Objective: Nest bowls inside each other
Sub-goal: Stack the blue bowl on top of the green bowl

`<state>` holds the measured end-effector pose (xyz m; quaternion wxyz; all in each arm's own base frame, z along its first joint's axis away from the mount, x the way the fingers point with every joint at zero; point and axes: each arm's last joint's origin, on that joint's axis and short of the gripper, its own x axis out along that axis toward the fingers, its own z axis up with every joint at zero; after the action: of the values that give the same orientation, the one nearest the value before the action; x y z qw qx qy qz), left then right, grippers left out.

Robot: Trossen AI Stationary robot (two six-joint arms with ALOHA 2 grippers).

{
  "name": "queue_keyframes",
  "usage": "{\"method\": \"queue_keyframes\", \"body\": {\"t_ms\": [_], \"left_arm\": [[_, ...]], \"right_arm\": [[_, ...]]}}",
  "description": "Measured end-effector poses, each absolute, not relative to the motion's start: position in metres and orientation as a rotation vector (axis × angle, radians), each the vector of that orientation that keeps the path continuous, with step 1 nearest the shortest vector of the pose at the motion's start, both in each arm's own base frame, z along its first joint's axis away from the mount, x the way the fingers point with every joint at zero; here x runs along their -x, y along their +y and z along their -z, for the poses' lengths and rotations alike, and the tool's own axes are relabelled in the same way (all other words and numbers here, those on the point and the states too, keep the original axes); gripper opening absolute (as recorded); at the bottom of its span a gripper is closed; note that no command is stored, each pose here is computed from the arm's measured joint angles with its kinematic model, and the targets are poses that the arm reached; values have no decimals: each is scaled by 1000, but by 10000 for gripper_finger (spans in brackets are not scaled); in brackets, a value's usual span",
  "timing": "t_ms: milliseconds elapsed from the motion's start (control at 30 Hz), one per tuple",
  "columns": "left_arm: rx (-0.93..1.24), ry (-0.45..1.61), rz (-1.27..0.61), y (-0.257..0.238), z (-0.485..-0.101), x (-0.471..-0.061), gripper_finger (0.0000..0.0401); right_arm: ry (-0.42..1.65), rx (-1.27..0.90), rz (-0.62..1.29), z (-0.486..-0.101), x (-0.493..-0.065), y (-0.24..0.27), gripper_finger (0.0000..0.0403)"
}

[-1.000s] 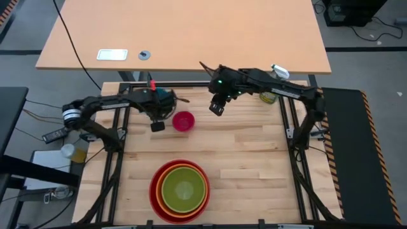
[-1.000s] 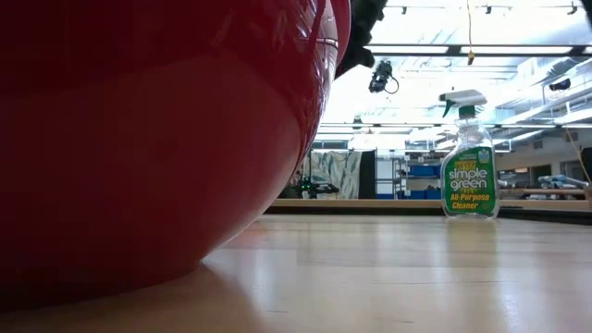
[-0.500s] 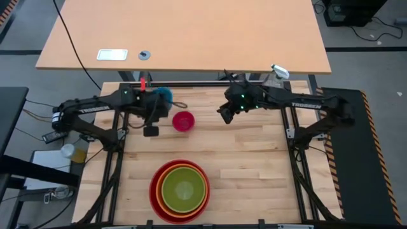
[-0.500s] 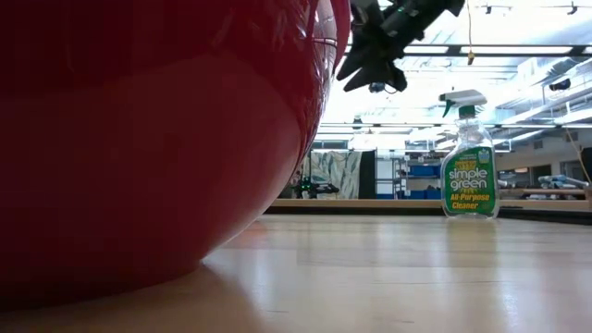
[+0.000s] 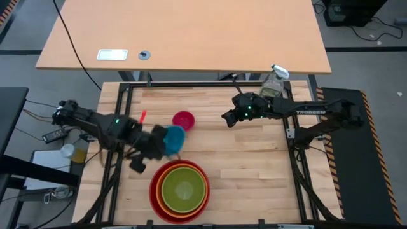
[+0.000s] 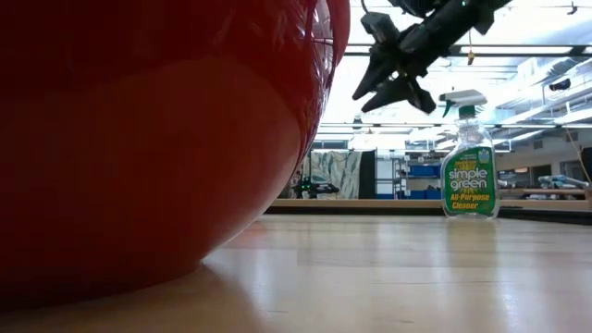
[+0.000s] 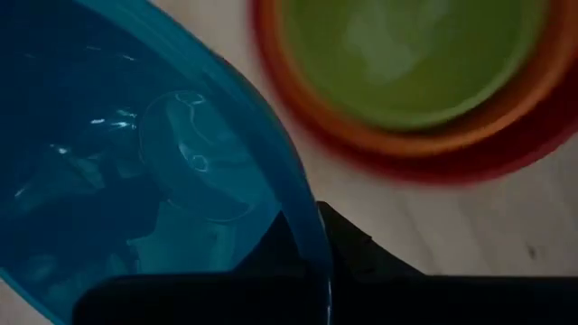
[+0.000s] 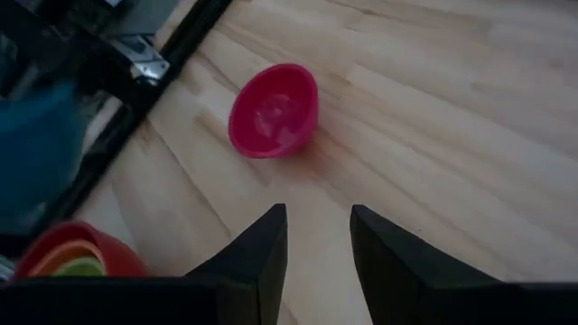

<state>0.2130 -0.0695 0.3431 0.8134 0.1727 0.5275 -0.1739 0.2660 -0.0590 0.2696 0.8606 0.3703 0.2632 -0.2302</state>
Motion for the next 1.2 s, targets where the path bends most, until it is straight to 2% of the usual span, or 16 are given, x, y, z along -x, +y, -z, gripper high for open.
{"method": "queue_keyframes", "body": {"t_ms": [100,267,667,933,1200], "left_arm": [[-396,1044,436,-92,-343,-219,7],[-471,1056,528,-124,-327,-227,8],[-798,1002,830,-192,-288,-232,8],[-952,1019,936,-209,-259,-244,9],[-956,1056,922,-209,-238,-262,9]], "right_arm": [[515,-839,477,-256,-272,-55,132],[508,-898,510,-240,-284,-41,132],[451,-975,570,-232,-294,-9,132],[407,-989,588,-233,-294,13,132],[356,-990,612,-235,-293,25,132]]}}
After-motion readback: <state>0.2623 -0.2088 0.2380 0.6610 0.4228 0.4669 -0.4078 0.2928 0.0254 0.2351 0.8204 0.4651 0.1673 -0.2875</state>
